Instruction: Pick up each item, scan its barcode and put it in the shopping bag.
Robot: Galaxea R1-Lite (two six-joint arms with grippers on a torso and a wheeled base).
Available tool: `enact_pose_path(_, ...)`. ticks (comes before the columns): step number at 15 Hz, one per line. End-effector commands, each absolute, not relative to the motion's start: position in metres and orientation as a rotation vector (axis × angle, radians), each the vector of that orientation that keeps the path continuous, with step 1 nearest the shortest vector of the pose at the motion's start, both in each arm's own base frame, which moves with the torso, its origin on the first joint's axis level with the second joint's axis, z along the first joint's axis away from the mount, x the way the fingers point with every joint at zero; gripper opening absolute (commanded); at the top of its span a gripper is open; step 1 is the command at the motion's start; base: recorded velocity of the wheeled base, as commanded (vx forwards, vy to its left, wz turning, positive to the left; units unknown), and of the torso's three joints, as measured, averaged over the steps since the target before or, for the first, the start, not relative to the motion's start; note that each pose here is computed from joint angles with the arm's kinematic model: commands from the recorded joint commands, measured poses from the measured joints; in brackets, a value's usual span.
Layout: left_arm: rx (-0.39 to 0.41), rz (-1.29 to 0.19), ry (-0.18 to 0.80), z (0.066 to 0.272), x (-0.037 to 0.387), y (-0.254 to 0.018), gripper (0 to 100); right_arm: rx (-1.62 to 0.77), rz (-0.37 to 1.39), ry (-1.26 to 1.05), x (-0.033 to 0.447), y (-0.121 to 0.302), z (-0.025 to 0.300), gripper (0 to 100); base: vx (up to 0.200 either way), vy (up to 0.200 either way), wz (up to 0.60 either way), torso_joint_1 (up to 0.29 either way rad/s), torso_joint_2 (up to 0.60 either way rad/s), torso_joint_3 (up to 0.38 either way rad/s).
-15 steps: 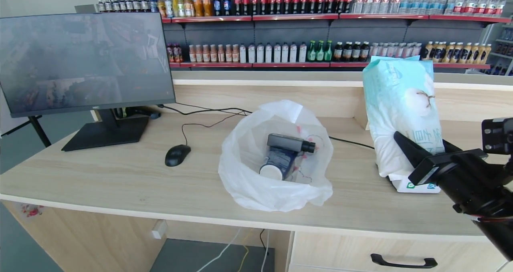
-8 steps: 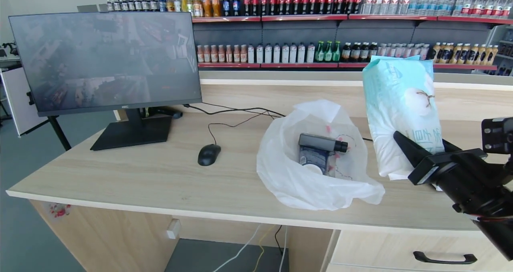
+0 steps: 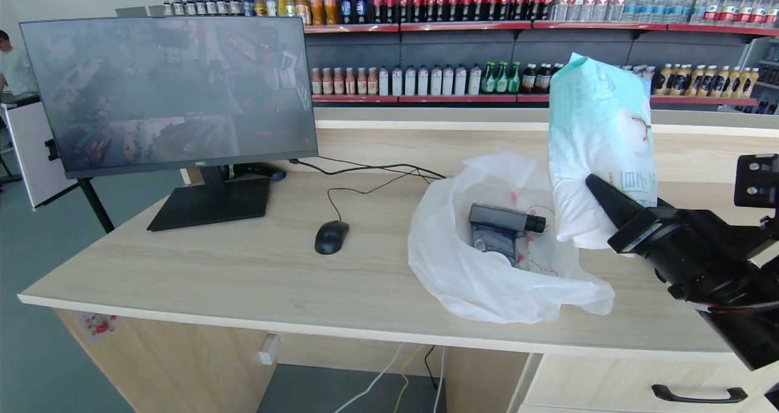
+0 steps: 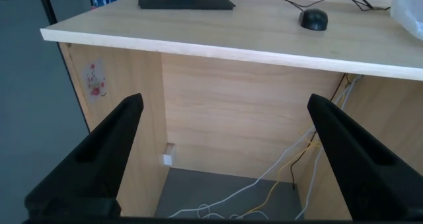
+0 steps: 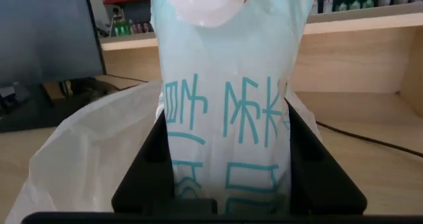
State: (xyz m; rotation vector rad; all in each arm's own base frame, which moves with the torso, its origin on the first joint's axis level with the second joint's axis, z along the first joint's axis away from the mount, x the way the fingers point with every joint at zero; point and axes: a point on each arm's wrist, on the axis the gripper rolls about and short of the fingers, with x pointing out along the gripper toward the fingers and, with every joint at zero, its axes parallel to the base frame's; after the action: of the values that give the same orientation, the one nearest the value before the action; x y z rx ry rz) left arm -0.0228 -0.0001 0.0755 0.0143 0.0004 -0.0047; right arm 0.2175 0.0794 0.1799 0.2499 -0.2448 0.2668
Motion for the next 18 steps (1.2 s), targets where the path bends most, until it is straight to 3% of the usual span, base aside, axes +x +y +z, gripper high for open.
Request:
enact_pose_path(1,0.015,-0.005,0.000,0.075,-0.023,0.000,100,0.343,0.301,-0.228,0.234,0.103,0.178,0,0.000,0.000,0.00,0.000,0.00,0.000)
enact_pose_path(5,0.015,-0.005,0.000,0.075,-0.023,0.000,100,0.593,0.197,-0.119,0.248,0.128,0.150,0,0.000,0.000,0.00,0.000,0.00,0.000)
enact_pose_path(11,0.017,-0.005,0.000,0.075,-0.023,0.000,100,0.634,0.257,-0.047,0.220,0.145,0.143,0,0.000,0.000,0.00,0.000,0.00,0.000)
enact_pose_path(18,0.018,-0.005,0.000,0.075,-0.023,0.000,100,0.652,0.267,-0.006,0.190,0.132,0.141,0,0.000,0.000,0.00,0.000,0.00,0.000)
